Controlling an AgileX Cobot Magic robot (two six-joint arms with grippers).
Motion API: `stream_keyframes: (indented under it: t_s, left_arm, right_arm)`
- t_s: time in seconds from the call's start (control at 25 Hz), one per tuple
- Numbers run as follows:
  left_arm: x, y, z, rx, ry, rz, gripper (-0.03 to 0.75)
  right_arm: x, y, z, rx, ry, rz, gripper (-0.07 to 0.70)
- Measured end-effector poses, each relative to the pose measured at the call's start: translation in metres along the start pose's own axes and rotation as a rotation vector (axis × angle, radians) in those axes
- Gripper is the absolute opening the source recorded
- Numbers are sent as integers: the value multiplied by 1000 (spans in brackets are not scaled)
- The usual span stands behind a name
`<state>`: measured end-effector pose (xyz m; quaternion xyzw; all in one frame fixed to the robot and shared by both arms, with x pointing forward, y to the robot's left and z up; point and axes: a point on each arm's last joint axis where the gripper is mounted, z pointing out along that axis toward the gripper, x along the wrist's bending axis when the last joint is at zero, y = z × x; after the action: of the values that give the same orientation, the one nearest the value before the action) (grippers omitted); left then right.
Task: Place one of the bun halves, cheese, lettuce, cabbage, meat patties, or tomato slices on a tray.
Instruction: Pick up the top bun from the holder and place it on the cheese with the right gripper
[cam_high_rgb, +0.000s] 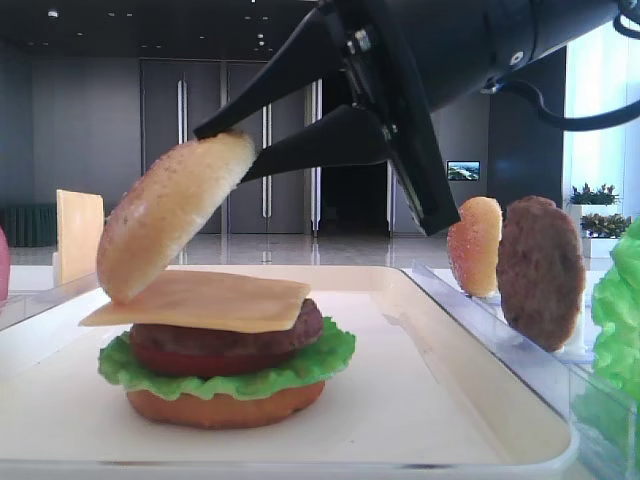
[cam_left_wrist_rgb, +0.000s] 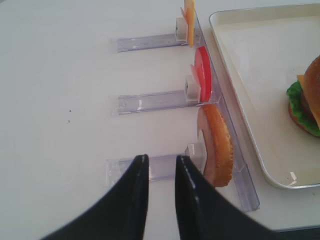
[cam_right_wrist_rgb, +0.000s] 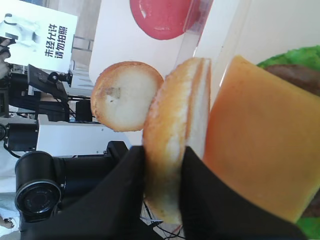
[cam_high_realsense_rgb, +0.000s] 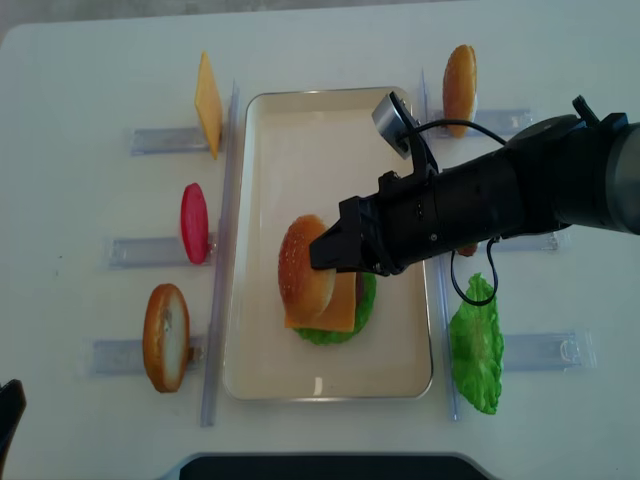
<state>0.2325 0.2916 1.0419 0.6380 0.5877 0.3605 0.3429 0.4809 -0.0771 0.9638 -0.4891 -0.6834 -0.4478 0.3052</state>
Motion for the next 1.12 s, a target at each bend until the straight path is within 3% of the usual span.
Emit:
stream_keyframes:
  t_s: [0.4, 1.12]
  left_arm:
    - [0, 0, 0, 0, 0, 0, 140]
    - [0, 0, 0, 0, 0, 0, 140]
  right_arm:
    - [-2, 0, 0, 5, -24, -16, 188]
    - [-7, -2, 0, 25, -79, -55, 490]
